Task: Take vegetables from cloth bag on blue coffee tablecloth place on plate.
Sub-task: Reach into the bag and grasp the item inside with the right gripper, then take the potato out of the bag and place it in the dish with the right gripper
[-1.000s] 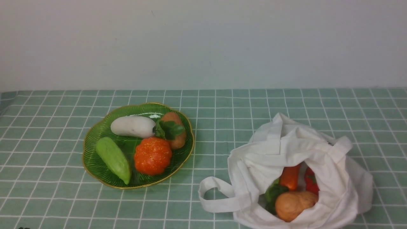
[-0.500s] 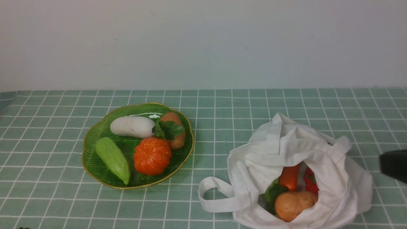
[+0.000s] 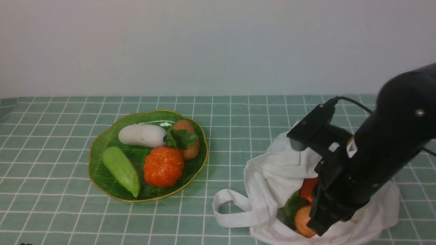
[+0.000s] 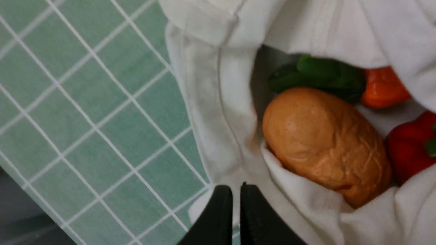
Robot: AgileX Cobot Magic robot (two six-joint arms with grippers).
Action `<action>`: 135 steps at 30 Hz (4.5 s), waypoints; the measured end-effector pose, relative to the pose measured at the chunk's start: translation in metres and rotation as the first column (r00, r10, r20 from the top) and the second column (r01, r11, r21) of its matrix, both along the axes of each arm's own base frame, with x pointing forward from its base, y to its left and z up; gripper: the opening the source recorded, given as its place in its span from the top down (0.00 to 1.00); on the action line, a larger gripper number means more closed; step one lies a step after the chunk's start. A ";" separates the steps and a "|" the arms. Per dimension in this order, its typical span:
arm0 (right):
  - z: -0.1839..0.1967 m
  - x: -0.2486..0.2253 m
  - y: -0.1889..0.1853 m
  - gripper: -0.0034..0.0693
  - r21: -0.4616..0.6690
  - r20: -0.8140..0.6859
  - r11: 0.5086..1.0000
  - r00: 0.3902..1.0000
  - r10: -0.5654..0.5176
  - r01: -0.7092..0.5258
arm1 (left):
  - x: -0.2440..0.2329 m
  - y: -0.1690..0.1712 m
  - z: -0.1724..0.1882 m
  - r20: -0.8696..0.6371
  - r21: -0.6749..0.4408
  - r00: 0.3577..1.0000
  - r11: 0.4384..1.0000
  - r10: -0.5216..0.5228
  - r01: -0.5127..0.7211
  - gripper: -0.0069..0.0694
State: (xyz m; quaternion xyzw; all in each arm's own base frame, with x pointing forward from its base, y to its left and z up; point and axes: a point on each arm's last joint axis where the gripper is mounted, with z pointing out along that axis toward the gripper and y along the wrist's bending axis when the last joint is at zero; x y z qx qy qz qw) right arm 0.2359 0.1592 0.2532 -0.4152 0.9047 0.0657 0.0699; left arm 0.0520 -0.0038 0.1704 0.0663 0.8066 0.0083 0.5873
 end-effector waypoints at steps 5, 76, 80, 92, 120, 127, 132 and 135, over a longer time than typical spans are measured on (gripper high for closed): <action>-0.023 0.014 0.005 0.71 -0.065 -0.022 0.997 0.999 0.030 -0.032 | 0.000 0.000 0.000 0.000 0.000 1.000 1.000 0.000 0.000 0.92; 0.092 0.043 -0.026 0.28 0.198 0.549 0.951 0.777 -0.309 0.239 | 0.000 0.000 0.000 0.000 0.000 1.000 1.000 0.000 0.000 0.92; 0.072 0.049 -0.024 0.28 0.137 0.470 0.942 0.818 -0.333 0.305 | 0.000 0.000 0.000 0.000 0.000 1.000 1.000 0.000 0.000 0.92; -0.012 0.073 -0.002 0.28 -0.001 0.177 0.902 0.888 -0.425 0.432 | 0.000 0.000 0.000 0.000 0.000 1.000 1.000 0.000 0.000 0.92; -0.015 0.086 -0.004 0.17 0.115 0.152 0.816 0.802 -0.577 0.566 | 0.000 0.000 0.000 0.000 0.000 1.000 1.000 0.000 0.000 0.92; -0.018 0.085 -0.003 0.20 0.102 0.122 0.839 0.830 -0.545 0.535 | 0.000 0.000 0.000 0.000 0.000 1.000 1.000 0.000 0.000 0.92; -0.019 0.082 -0.003 0.20 0.089 0.102 0.855 0.849 -0.519 0.512 | 0.000 0.000 0.000 0.000 0.000 1.000 1.000 0.000 0.000 0.92; -0.019 0.082 -0.002 0.20 0.088 0.104 0.861 0.855 -0.509 0.502 | 0.000 0.000 0.000 0.000 0.000 1.000 1.000 0.000 0.000 0.92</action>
